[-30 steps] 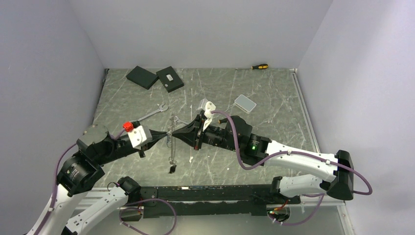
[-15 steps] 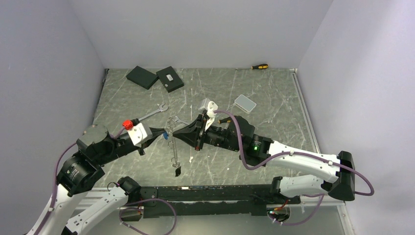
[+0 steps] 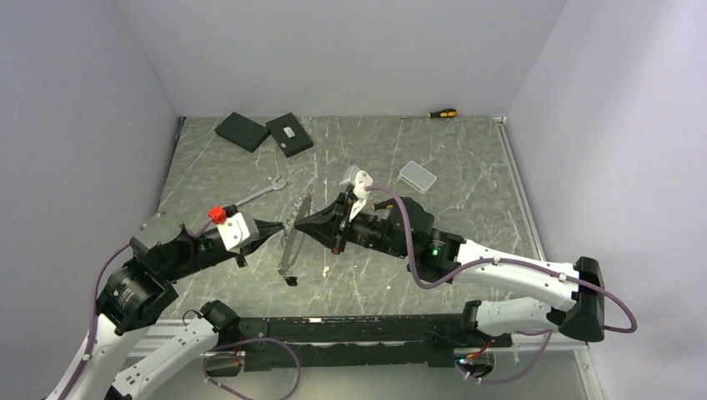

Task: Put the keys on the keyring

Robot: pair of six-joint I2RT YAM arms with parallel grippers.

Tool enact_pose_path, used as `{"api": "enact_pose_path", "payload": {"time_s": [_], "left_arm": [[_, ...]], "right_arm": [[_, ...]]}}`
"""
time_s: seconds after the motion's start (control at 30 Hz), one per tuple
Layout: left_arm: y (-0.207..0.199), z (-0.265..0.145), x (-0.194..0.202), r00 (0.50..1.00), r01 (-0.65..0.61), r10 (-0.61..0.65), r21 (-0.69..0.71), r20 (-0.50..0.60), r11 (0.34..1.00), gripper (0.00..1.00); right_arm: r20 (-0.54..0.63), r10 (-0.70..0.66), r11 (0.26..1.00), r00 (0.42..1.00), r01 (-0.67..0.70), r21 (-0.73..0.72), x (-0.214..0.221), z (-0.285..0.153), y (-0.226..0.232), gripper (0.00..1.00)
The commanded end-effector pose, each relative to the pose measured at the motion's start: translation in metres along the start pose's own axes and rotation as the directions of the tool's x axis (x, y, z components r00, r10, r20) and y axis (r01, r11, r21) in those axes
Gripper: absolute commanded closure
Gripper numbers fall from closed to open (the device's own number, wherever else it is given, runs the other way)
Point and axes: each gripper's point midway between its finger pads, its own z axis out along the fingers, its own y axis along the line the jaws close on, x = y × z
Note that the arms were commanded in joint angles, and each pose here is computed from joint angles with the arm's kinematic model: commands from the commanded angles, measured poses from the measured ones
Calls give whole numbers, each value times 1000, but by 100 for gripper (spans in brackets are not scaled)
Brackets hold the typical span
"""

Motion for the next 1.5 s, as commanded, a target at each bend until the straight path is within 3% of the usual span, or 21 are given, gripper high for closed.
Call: {"api": "enact_pose_path", "payload": {"time_s": [0.0, 0.2, 0.53, 0.73, 1.17, 1.47], "left_arm": [[-3, -2, -17, 999, -15, 14, 23, 53, 1000, 100], [-4, -3, -16, 998, -11, 10, 21, 57, 1000, 100], [-10, -7, -14, 998, 15, -17, 39, 57, 999, 100], [-11, -11, 3, 999, 42, -42, 9, 25, 999, 100], [-5, -5, 85, 991, 73, -85, -115, -105, 991, 100], [-7, -3, 112, 985, 87, -106, -139, -139, 986, 100]], "right_arm": [[153, -27, 999, 988, 31, -26, -43, -1, 10, 100], [246, -66, 984, 967, 104, -146, -42, -19, 28, 100], [297, -86, 934, 951, 181, -309, -24, -42, 34, 100], [210, -56, 935, 976, 125, -331, 9, -39, 9, 100], [32, -9, 909, 999, 21, -416, 73, 8, -32, 100], [4, 187, 866, 982, -163, -472, 132, 13, -64, 100]]}}
